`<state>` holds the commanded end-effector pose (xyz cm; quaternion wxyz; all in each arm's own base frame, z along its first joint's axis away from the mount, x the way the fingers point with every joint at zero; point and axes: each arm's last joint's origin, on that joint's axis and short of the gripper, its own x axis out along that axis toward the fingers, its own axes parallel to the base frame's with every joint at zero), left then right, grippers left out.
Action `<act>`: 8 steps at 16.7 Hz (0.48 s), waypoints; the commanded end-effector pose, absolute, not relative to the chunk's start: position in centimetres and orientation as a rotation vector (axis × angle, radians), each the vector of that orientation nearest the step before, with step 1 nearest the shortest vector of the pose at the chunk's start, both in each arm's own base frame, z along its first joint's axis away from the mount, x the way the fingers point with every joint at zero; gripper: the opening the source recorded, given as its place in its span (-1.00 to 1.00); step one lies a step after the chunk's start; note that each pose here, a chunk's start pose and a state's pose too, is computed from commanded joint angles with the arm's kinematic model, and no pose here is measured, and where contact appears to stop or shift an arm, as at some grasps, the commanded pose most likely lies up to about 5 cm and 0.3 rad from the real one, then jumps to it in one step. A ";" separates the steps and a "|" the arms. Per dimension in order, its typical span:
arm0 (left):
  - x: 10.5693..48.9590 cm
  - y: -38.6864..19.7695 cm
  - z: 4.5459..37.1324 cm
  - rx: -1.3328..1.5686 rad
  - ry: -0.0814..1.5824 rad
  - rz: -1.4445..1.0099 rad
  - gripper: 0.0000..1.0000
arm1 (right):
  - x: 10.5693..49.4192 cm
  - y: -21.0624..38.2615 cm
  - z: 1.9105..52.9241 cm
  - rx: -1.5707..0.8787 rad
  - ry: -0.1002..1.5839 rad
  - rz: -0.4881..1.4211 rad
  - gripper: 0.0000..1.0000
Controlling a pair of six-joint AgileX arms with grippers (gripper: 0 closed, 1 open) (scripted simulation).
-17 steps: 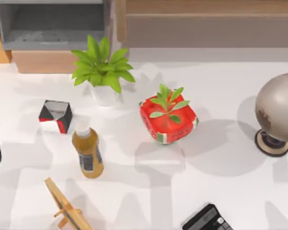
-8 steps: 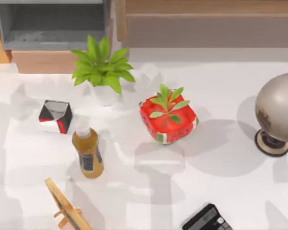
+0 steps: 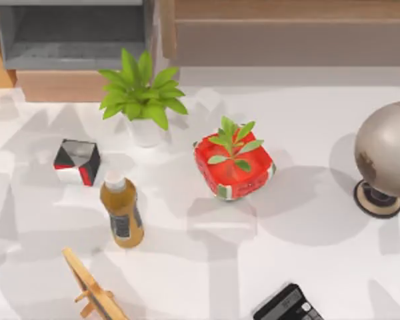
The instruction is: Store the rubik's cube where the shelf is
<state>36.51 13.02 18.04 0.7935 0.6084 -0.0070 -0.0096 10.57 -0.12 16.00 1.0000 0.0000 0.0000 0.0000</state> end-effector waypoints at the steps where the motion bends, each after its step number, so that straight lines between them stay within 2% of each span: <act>1: 37.5 13.8 16.7 1.359 -0.017 -0.020 1.00 | 10.6 -0.1 16.0 0.000 0.000 0.000 1.00; 5: 40.1 16.2 11.8 1.513 -0.019 -0.017 1.00 | 10.6 -0.1 16.0 0.000 0.000 0.000 1.00; 8: 40.7 17.0 9.7 1.566 -0.016 -0.016 1.00 | 10.6 -0.1 16.0 0.000 0.000 0.000 1.00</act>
